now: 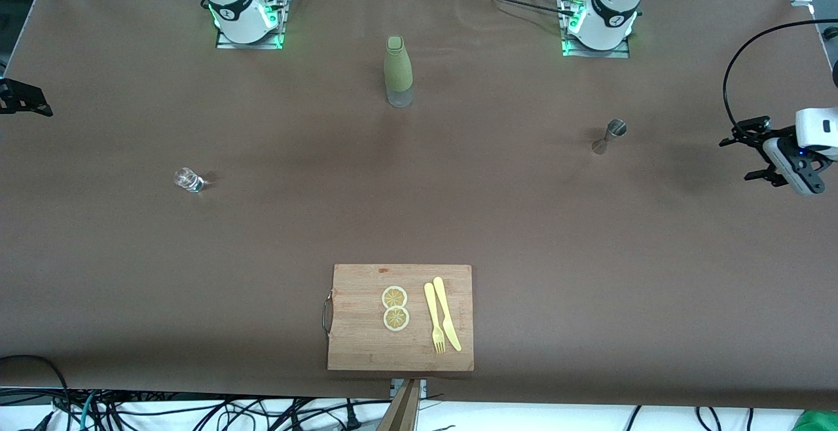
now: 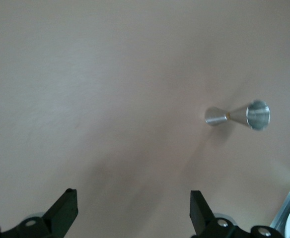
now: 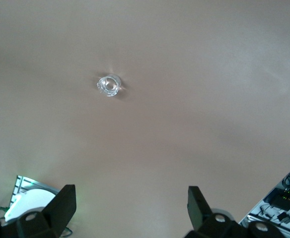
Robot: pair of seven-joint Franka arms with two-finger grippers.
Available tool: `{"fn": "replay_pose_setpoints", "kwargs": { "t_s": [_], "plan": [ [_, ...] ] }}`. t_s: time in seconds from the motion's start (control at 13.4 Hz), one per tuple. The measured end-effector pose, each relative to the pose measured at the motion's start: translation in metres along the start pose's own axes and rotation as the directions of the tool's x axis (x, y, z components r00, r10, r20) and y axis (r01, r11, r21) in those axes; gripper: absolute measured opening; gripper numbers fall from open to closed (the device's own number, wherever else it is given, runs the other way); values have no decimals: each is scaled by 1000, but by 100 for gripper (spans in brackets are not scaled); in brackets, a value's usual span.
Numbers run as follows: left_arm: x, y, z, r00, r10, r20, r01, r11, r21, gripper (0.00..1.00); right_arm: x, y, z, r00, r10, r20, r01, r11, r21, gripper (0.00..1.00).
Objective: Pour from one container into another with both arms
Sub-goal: 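Move the left gripper toward the steel jigger while the right gripper approaches the beaker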
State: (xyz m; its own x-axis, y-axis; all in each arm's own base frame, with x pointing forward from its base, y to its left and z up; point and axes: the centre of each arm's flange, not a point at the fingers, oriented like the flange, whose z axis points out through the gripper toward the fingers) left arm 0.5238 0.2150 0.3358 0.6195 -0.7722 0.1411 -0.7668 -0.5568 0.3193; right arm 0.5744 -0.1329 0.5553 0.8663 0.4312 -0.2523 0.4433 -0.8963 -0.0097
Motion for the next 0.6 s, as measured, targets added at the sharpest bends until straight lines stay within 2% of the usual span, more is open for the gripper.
{"fn": "replay_pose_setpoints", "kwargs": {
  "t_s": [0.15,0.3,0.45,0.6],
  "plan": [
    [-21,-10,34,993,105,-59,-109,992,-62,100,7,1,9,1000,-26,15,26,1000,8,100],
    [-34,-16,63,970,213,-120,-225,969,-96,100,12,3,17,999,-46,27,45,999,15,100],
    [-41,-16,90,921,336,-198,-361,927,-104,100,11,6,20,998,-61,30,60,998,19,100],
    [-45,-16,114,842,465,-273,-502,861,-83,100,10,11,23,997,-64,32,63,998,25,100]
  ]
}}
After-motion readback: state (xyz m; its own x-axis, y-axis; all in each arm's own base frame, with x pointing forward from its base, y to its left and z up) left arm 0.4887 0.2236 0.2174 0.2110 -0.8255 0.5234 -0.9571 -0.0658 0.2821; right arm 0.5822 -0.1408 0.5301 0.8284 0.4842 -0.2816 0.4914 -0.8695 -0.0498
